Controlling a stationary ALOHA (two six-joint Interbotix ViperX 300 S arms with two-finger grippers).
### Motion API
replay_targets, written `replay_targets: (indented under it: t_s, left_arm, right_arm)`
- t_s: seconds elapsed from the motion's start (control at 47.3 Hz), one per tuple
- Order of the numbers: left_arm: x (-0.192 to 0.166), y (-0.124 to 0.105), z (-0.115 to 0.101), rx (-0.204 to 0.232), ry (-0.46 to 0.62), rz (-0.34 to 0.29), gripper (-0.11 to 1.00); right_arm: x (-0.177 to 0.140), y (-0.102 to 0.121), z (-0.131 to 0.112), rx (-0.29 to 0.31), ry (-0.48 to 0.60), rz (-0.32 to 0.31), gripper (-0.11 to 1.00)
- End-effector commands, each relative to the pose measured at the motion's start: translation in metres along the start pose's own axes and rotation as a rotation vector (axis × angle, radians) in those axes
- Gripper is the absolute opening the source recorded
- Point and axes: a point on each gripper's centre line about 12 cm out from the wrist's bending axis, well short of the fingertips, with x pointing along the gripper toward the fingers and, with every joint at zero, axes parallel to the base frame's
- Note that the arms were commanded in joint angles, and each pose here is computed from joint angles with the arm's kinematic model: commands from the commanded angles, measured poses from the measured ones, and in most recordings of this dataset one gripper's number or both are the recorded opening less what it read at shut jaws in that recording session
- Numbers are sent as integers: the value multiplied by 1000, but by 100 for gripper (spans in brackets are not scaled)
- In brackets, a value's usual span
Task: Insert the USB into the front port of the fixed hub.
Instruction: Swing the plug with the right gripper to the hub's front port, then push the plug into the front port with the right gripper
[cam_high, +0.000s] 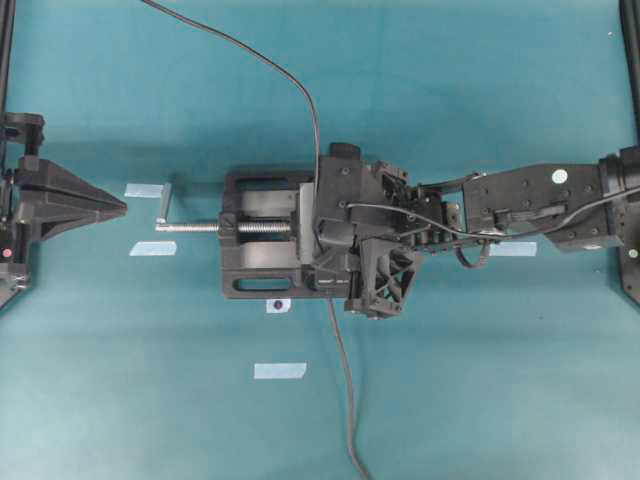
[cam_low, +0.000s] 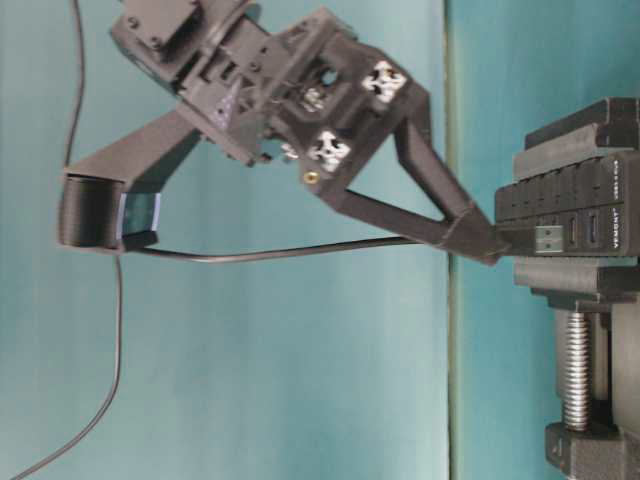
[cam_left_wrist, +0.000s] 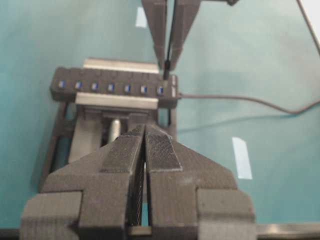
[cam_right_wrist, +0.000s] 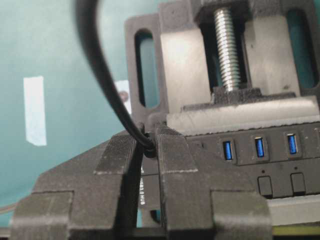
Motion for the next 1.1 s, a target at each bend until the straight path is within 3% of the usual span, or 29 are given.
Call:
replay_targets:
  t_s: [0.0, 1.078]
  left_arm:
    - [0, 0, 6, 0, -15, 0, 0]
    - [0, 0, 5, -2, -12, 1, 0]
  right_arm:
    - [-4, 1, 5, 8, -24, 5, 5]
    - [0, -3, 3, 17, -42, 1, 5]
